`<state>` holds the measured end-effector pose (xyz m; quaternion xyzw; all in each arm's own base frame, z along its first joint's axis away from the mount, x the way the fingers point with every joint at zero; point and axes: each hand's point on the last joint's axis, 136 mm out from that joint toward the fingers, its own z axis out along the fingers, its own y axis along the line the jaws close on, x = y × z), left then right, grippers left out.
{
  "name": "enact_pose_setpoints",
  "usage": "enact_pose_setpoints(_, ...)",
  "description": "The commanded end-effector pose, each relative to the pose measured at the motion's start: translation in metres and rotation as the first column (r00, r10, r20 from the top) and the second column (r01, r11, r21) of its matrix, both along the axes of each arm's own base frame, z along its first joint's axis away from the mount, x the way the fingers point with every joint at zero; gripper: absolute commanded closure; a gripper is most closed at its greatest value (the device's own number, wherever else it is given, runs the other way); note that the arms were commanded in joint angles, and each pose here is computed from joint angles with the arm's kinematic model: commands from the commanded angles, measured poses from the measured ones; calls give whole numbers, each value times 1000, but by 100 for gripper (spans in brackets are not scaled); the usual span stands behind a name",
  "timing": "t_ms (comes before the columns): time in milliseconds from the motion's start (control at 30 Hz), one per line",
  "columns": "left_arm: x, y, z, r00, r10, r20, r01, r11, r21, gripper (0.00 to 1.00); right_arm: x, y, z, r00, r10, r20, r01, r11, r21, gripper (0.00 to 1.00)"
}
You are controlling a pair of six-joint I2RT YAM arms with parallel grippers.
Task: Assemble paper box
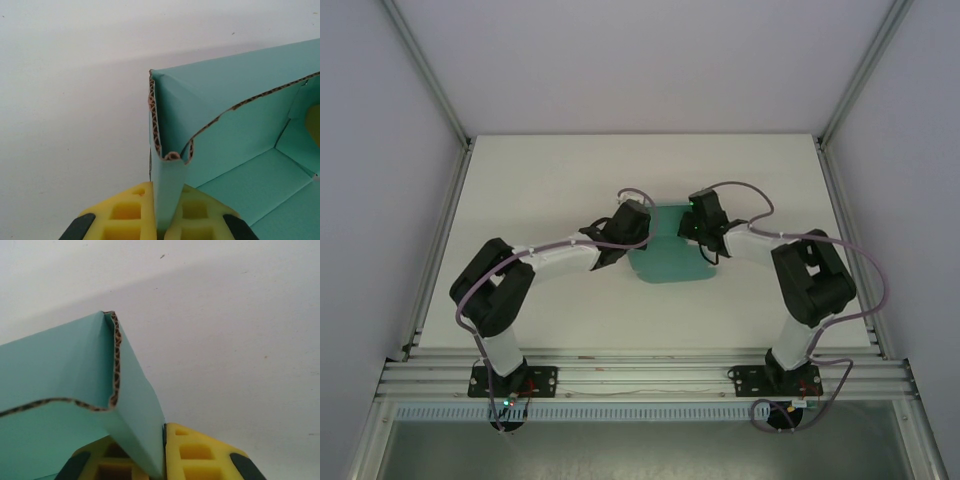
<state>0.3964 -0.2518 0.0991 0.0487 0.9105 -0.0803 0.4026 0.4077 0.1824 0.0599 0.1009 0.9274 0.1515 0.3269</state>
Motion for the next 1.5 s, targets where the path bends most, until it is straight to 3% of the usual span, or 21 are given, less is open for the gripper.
enact_pose_setpoints(0, -4, 2, 3, 1000, 17, -22, -18, 1000, 0, 100, -4, -62, -23, 958, -278, -72, 256, 940, -227, 96)
enact_pose_setpoints(167, -6, 5, 9, 999, 38, -10, -38, 999, -4, 100, -18, -99, -15, 916, -396, -66, 306, 794, -526, 96)
enact_pose_setpoints(267, -4, 10, 11, 998, 59, -4, -59, 998, 12, 100, -22, -118, -2, 895, -447, -12, 323, 666, -672, 96)
enact_pose_setpoints(367, -2, 13, 11, 997, 71, 1, -71, 997, 26, 100, -24, -130, 12, 882, -468, 64, 342, 541, -768, 97)
enact_pose_setpoints(467, -2, 14, 11, 997, 80, 1, -80, 996, 29, 100, -21, -130, 17, 876, -470, 106, 363, 499, -787, 98)
enact_pose_setpoints(567, -2, 12, 7, 997, 76, -2, -76, 997, 18, 100, -12, -117, 13, 893, -430, 134, 380, 558, -738, 97)
enact_pose_setpoints(667, -2, 10, 4, 998, 67, -10, -67, 998, 8, 100, 1, -91, -1, 927, -343, 152, 365, 729, -579, 87)
enact_pose_setpoints(733, -3, 9, 2, 998, 65, -14, -65, 998, 4, 100, 8, -72, -5, 946, -259, 196, 321, 831, -454, 87)
enact_pose_setpoints(833, -4, 8, 0, 998, 60, -19, -60, 998, 4, 100, 11, -57, 0, 950, -201, 238, 270, 912, -309, 86)
enact_pose_setpoints(1000, -4, 6, -2, 998, 53, -22, -53, 999, -8, 100, 12, -45, 6, 965, -115, 236, 177, 948, -264, 78)
enact_pose_setpoints(1200, -5, 5, -3, 998, 57, -22, -57, 998, -25, 100, 4, -18, 13, 977, 16, 212, 11, 992, -125, 54)
enact_pose_setpoints(1400, -5, 6, -3, 998, 60, -19, -60, 998, -23, 100, -3, -6, 2, 986, 80, 145, -79, 997, -13, 54)
enact_pose_setpoints(1467, -5, 7, -3, 998, 62, -20, -62, 998, -17, 100, -5, 0, 2, 985, 106, 139, -113, 993, 44, 46)
